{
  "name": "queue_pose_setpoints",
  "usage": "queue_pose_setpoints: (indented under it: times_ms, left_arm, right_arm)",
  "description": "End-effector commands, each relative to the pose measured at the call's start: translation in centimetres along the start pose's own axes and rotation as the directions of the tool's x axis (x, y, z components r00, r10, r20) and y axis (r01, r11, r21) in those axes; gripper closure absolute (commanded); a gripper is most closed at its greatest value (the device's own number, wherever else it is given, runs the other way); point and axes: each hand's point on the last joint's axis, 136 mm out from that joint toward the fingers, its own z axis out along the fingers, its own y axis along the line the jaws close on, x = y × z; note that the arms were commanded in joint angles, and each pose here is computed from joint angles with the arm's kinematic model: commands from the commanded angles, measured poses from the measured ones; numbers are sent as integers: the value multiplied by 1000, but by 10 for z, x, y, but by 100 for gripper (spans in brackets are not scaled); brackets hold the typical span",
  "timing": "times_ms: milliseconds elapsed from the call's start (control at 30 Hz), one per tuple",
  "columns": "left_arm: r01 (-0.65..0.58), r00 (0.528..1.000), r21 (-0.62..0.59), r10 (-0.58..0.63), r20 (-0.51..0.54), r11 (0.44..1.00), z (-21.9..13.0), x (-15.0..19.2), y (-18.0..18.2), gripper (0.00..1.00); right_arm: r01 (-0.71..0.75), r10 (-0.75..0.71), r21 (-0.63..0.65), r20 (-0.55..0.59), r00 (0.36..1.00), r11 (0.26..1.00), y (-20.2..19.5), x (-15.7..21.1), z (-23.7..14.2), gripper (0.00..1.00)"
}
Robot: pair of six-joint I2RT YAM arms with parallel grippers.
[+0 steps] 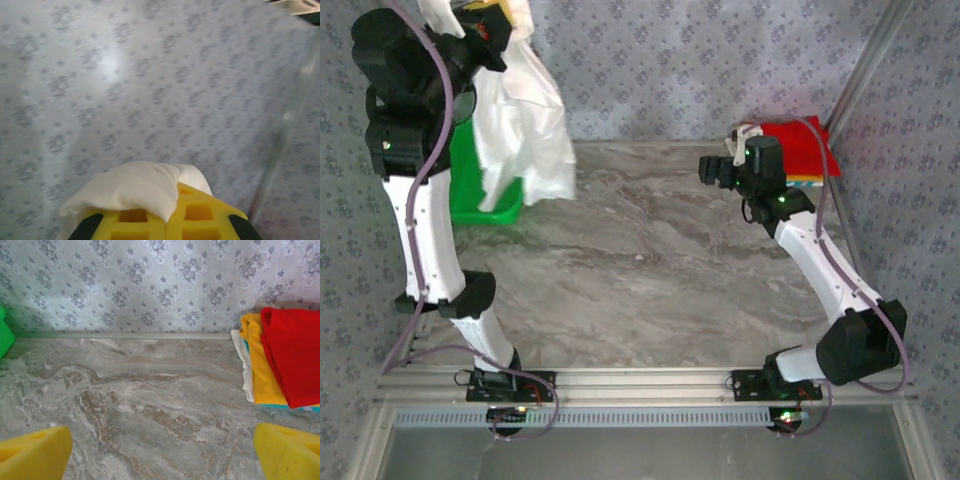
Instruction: Fold and stack the t-shirts
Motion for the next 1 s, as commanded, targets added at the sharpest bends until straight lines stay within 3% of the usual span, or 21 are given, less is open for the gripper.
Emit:
queue_pose_setpoints:
  times_ms: [0,100,167,233,267,333,367,400,433,467,533,633,700,767,833,900,967]
  left_arm:
    - [10,1000,65,-12,28,998,-20,-13,-37,100]
    - [40,996,44,-36,-76,998,2,29,-41,100]
    - [82,983,25,-76,-166,996,27,74,-35,100]
    - [126,948,-36,-131,-289,991,56,142,-14,100]
    - [130,932,-61,-143,-334,990,67,172,-4,91]
    - [112,883,-145,-165,-439,983,89,250,22,61]
    - [93,858,-158,-160,-487,983,96,280,29,41]
    - [61,822,-183,-154,-548,981,101,313,37,11]
    - [18,780,-223,-154,-607,975,102,339,46,2]
    - [-20,744,-247,-151,-651,969,99,356,52,2]
    - [-60,737,-270,-140,-661,961,88,364,55,2]
    - [48,859,-296,-191,-474,954,51,334,68,2]
    - [117,877,-367,-269,-397,923,10,320,92,2]
    - [78,848,-430,-287,-446,899,-34,330,106,2]
    - [66,801,-430,-305,-516,900,-65,350,95,2]
    - [100,721,-432,-365,-589,896,-92,381,80,2]
    - [144,609,-454,-440,-660,879,-119,426,63,5]
  right_arm:
    - [-28,27,21,40,999,999,-8,-9,-11,4]
    - [-51,49,31,59,997,998,-14,-9,-19,4]
    - [-71,69,36,71,995,997,-17,-8,-23,4]
    - [-93,90,46,59,994,995,-24,4,-23,4]
    - [-102,99,49,56,993,994,-26,8,-22,4]
    - [-121,118,63,41,992,991,-33,18,-21,3]
    - [-129,127,68,32,991,989,-36,23,-20,3]
    - [-139,138,75,18,990,987,-40,28,-19,3]
    - [-147,148,81,1,989,986,-43,32,-18,3]
    - [-156,158,91,-17,987,984,-48,37,-18,3]
    - [-165,170,102,-47,984,981,-52,45,-20,3]
    - [-173,183,107,-95,979,979,-54,64,-22,3]
    - [-186,198,102,-127,972,977,-54,82,-21,4]
    - [-214,228,96,-181,957,972,-52,107,-19,5]
    - [-243,255,81,-260,931,967,-43,136,-18,7]
    - [-261,269,69,-352,897,963,-31,168,-21,10]
    - [-265,277,90,-446,851,960,-22,201,-28,13]
